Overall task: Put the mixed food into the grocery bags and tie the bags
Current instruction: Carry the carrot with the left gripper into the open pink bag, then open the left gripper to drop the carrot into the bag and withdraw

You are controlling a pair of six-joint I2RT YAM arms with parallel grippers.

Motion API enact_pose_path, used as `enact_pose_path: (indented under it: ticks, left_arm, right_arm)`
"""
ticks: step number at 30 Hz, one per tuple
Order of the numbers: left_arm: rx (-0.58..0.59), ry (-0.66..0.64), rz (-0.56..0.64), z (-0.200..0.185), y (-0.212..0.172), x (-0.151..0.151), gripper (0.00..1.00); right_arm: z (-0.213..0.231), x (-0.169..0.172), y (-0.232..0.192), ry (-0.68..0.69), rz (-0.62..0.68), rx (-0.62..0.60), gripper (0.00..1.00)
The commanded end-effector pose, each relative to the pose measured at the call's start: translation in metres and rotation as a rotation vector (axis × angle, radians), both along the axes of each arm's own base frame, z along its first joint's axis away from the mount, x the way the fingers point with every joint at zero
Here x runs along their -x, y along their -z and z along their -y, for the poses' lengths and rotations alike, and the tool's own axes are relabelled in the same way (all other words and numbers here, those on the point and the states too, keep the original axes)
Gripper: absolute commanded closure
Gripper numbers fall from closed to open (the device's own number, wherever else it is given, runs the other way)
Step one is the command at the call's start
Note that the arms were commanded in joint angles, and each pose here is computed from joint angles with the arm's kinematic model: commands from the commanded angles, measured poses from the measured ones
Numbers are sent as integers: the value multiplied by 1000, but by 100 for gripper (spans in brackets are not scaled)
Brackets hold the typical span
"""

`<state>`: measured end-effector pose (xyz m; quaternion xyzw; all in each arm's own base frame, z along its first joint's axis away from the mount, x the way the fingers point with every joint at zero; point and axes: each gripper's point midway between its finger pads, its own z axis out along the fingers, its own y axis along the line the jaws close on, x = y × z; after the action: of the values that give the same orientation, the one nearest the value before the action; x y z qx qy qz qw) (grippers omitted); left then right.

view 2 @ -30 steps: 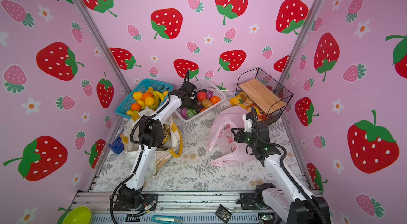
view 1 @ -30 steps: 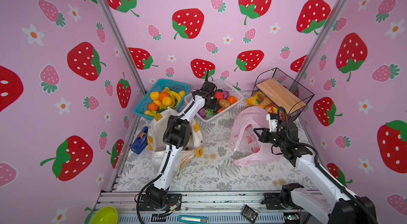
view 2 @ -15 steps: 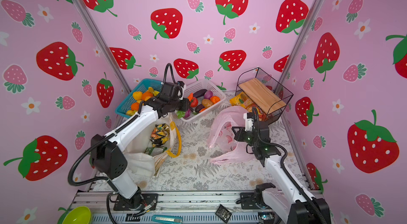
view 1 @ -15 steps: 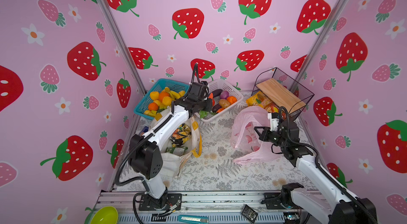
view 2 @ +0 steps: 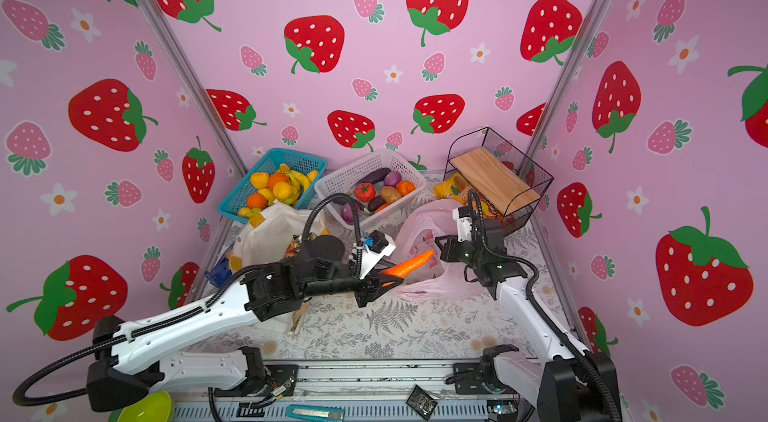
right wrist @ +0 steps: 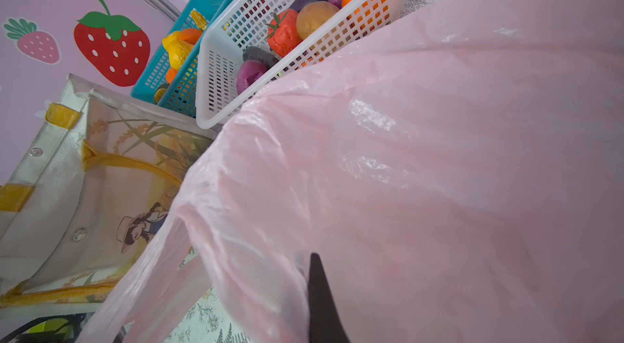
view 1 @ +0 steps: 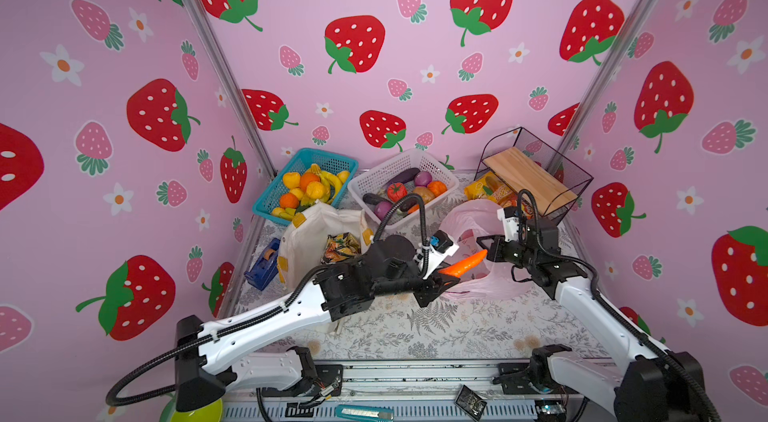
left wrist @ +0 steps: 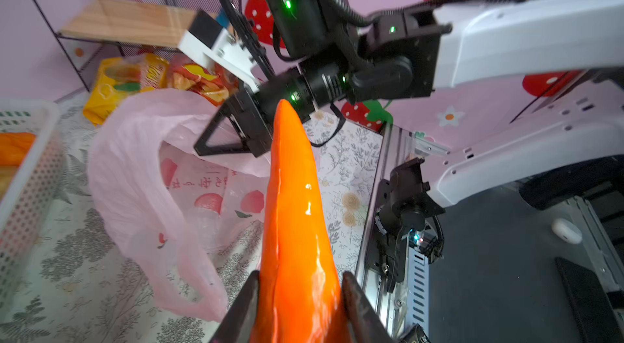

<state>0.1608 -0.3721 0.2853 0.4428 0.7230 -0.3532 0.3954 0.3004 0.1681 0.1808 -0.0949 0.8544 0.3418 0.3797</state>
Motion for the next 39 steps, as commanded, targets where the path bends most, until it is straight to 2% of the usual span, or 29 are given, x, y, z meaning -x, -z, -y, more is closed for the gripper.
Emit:
enact_pose_path:
  ticks: [1, 5, 9, 11, 14, 16, 19, 24, 27, 32, 36, 39]
  left_arm:
    - [-119, -36, -18, 15, 32, -18, 81]
    - [-254, -181, -22, 11, 67, -54, 83]
    - [-381, -362, -34, -10, 101, -91, 84]
    - [-427, -408, 5, -15, 112, -102, 84]
    - [-434, -426, 32, -8, 121, -111, 83]
    - [-413, -477, 39, -7, 120, -119, 83]
    - [-358, -591, 25, -11, 107, -130, 82]
    - [-203, -564, -134, 6, 99, -122, 80]
    - [-118, -583, -237, 9, 101, -127, 78]
    - [100, -594, -435, 20, 92, -141, 74]
    - [190, -606, -485, 29, 86, -151, 70]
    - [212, -618, -503, 34, 89, -155, 58]
  right_arm:
    - [-2, 5, -11, -41, 22, 5, 100]
    - [1, 14, -14, -66, 38, 48, 100]
    - [1, 21, -15, -103, 36, 73, 100]
    - [-7, 26, -22, -139, 34, 11, 100]
    - [-32, 37, -43, -196, 14, -198, 100]
    - [-47, 45, -53, -206, 1, -303, 100]
    - [-61, 54, -59, -200, -16, -346, 100]
    - [-66, 63, -68, -178, -36, -483, 100]
    - [-71, 67, -73, -192, -38, -513, 100]
    - [-80, 71, -79, -204, -54, -567, 100]
    - [-88, 73, -80, -218, -64, -591, 100]
    - [-89, 73, -81, -221, -67, -602, 100]
